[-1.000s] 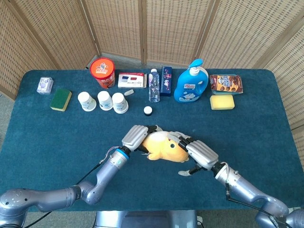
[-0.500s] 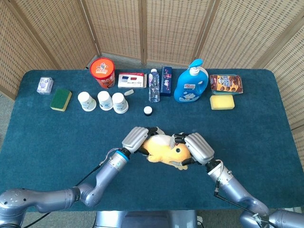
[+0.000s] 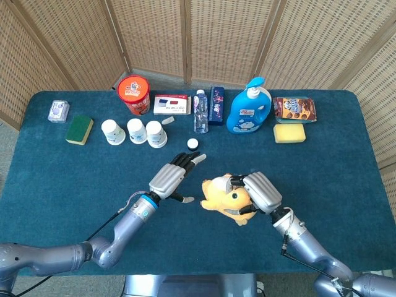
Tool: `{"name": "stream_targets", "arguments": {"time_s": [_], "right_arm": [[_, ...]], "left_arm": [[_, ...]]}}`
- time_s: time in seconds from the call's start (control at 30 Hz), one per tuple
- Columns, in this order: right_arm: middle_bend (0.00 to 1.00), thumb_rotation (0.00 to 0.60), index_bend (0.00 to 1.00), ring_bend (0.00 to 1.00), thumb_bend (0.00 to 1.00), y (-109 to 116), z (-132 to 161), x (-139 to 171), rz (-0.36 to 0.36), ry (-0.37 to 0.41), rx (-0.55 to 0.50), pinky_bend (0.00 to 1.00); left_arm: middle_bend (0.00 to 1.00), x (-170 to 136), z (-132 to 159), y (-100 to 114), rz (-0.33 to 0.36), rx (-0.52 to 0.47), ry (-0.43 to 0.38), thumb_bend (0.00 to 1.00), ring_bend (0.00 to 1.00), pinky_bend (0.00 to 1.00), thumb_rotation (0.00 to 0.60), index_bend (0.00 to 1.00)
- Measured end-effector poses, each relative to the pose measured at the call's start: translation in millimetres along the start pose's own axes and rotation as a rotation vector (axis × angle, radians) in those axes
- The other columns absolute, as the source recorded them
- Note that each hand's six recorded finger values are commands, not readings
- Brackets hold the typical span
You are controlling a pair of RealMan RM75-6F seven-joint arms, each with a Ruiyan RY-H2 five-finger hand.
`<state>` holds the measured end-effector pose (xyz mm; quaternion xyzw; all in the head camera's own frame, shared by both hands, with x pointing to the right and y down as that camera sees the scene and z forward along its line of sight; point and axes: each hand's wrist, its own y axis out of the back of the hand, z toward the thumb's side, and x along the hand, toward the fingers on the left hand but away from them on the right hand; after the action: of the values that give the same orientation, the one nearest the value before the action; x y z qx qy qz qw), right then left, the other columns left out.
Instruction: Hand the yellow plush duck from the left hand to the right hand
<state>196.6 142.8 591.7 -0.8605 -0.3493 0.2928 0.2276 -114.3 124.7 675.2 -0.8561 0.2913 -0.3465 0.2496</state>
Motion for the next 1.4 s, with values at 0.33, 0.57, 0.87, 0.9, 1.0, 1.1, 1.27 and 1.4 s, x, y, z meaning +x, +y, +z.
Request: {"name": "stream_targets", "arguments": {"time_s": [0.33,0.57,0.87,0.9,1.0,1.1,1.27,1.4], "right_arm": [[0.74,0.6,0.72,0.71,0.38,6.3,1.4,3.4,-0.009,-0.007,0.009,1.0],[0.74,0.6,0.72,0.71,0.38,10.9,1.9,6.5,-0.022,-0.01,0.016,1.0],[0.74,0.6,0.72,0.71,0.38,14.0,-1.3,7.0,-0.034,-0.02,0.023,1.0],[0.74,0.6,0.72,0.71,0.38,14.4,-1.3,7.0,-0.036,-0.02,0.023,1.0],[0.74,0.6,0.72,0.71,0.38,15.0,-0.9,6.9,-0.039,-0.02,0.025,1.0],[0.74,0.6,0.72,0.71,0.38,15.4,-1.1,6.7,-0.041,-0.021,0.028,1.0],[0.74,0.6,0.72,0.71,0.38,15.6,-1.7,6.9,-0.046,-0.023,0.027,1.0],[0.74,0.6,0.72,0.71,0.38,14.6,-3.4,8.1,-0.046,-0.026,0.031,1.0]], "left_arm": [[0.0,-47.1,-35.9,47.3,0.05,0.212,0.091,0.0,0.0,0.0,0.6,0.0],[0.0,-124.4,-106.2,103.1,0.118,0.332,0.305,0.0,0.0,0.0,0.6,0.0],[0.0,-218.3,-167.8,137.5,0.227,0.314,0.507,0.0,0.0,0.0,0.6,0.0],[0.0,-230.4,-172.8,140.5,0.245,0.312,0.529,0.0,0.0,0.0,0.6,0.0],[0.0,-256.0,-180.6,144.9,0.283,0.304,0.568,0.0,0.0,0.0,0.6,0.0],[0.0,-270.8,-182.9,146.8,0.307,0.301,0.576,0.0,0.0,0.0,0.6,0.0],[0.0,-279.0,-182.6,148.7,0.315,0.304,0.566,0.0,0.0,0.0,0.6,0.0],[0.0,-280.2,-178.0,151.9,0.332,0.307,0.547,0.0,0.0,0.0,0.6,0.0]]}}
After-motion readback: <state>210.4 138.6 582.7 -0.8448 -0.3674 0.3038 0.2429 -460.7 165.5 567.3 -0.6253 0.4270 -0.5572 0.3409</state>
